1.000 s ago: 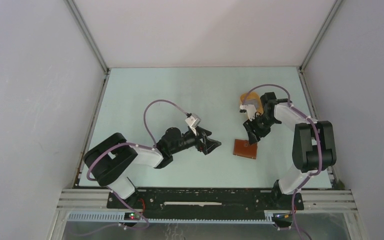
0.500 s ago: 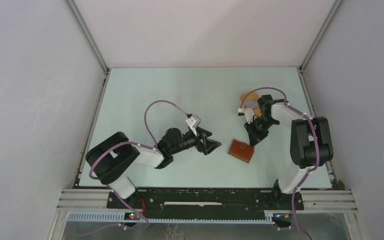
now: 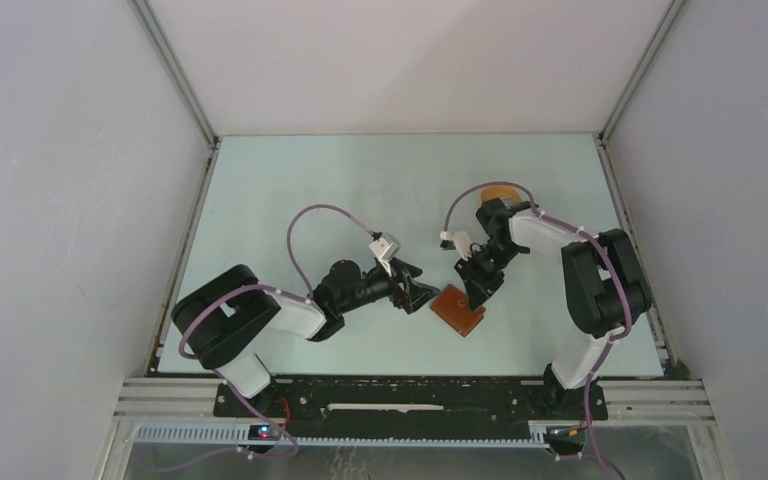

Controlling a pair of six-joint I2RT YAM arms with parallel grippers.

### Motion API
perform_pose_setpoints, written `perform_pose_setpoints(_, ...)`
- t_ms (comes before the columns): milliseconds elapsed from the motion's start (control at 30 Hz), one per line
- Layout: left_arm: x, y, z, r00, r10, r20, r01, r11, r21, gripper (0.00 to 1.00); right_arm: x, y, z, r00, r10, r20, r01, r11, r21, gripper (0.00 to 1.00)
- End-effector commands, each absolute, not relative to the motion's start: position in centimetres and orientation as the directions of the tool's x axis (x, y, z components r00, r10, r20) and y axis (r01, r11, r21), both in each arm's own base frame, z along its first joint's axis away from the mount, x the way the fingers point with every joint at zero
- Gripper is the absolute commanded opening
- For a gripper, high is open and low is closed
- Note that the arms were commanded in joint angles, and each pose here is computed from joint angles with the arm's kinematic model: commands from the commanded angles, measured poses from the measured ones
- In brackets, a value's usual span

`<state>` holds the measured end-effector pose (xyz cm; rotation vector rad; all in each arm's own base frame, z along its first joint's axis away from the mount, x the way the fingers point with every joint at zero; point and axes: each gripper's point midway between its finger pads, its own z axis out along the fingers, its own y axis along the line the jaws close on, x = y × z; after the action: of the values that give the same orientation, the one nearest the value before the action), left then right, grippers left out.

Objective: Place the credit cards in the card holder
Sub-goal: Move the card holder to the center of the board, then open the card holder at the center of the board.

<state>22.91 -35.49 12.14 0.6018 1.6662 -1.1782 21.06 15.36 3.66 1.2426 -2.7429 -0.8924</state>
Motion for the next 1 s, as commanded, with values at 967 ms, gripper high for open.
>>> perform_pose_setpoints(967, 24.0, -34.2, 11.4, -0.404, -0.199, -0.893, 0.749, 0.488, -0.448, 0.58, 23.0, 19.2, 4.3, 0.075, -0.841, -0.535, -0.994, -0.023, -0.103, 0.6)
